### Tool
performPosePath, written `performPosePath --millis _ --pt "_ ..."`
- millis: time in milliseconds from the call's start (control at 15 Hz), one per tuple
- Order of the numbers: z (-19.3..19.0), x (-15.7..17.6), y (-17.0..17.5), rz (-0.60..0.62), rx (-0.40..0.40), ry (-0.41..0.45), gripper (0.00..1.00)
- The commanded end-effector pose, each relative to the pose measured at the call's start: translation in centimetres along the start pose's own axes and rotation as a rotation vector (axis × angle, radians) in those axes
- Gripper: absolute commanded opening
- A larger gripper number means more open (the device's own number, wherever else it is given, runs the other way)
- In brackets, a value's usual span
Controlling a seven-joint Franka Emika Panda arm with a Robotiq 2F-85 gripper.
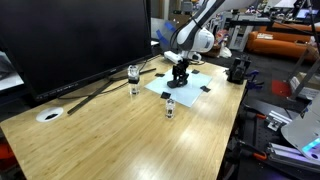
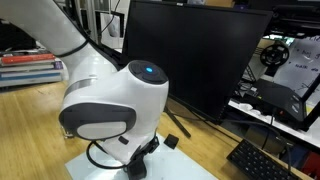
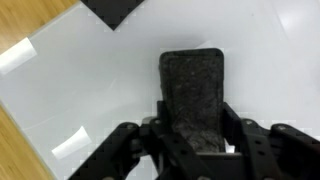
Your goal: Use the duster to clean the whiteboard
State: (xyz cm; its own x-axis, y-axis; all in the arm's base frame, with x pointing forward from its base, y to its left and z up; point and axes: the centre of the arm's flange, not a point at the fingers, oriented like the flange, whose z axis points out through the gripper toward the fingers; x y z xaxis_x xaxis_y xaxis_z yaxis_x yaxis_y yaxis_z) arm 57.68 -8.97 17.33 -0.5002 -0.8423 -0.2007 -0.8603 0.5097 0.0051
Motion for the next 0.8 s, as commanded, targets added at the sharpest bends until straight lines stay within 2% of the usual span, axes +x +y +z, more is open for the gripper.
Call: performPosePath --millis 0,467,533,600,667,733 --pt "0.2 0.5 0.8 -0.014 -0.032 0.003 0.28" --pt "1.2 1.7 3.2 -0.005 -0.081 0.007 0.28" --pt "1.0 1.6 3.2 -0.019 -0.064 -0.006 0.28" --pt "0.0 0.0 0.0 0.000 0.000 0.000 0.28" --pt "0.0 0.0 0.0 0.000 -0.002 0.000 0.53" --pt "0.0 0.0 0.1 -0.002 -0.007 0.000 0.53"
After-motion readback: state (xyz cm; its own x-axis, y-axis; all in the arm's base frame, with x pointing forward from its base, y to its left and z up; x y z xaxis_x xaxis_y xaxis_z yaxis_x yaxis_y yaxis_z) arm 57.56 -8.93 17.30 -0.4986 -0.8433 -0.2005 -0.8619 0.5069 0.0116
